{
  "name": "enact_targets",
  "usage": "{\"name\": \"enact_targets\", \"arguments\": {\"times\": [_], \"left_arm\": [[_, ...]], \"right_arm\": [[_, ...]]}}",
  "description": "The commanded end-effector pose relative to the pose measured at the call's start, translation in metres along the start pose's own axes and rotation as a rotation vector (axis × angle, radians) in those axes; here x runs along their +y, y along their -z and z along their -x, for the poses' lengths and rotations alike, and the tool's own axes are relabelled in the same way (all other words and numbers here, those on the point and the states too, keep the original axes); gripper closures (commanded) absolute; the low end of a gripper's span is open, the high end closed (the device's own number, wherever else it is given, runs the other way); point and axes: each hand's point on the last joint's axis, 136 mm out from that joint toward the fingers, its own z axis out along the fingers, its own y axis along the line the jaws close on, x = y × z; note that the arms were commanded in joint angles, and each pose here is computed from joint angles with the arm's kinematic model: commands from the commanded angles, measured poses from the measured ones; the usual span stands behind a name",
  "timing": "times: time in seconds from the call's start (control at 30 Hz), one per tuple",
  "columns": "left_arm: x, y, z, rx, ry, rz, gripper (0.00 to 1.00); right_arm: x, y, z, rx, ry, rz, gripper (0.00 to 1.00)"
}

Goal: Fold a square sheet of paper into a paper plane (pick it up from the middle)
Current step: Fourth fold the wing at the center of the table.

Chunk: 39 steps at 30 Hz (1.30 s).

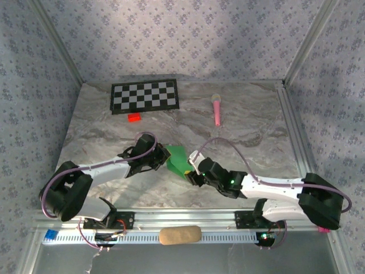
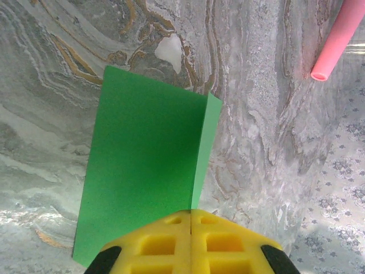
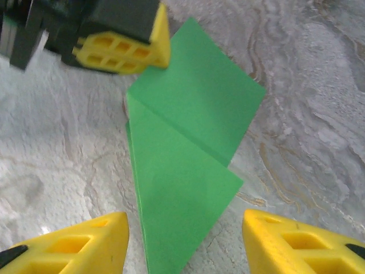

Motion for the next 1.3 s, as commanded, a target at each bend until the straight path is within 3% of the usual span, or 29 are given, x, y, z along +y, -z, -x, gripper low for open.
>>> {"name": "enact_targets", "arguments": {"times": [0.0,0.23,0.47,1.27], "left_arm": [[0.0,0.003,0.001,-0.017,0.025,0.005,0.96],[-0.004,0.003,0.001,-0.011,0.023,0.0,0.96],[-0.006,0.002,0.0,-0.005,0.025,-0.007,0.96],[-0.008,0.002,-0.001,0.001,0.017,-0.01,0.93]], "right_arm": [[0.008,-0.008,0.002,0.002,0.162,-0.015,0.47],[0.008,-0.023,-0.005,0.032,0.207,-0.124,0.57],[0.007,-0.04,-0.011,0.069,0.231,-0.185,0.59],[0.009,-0.05,-0.013,0.068,0.158,-0.191,0.8]]}}
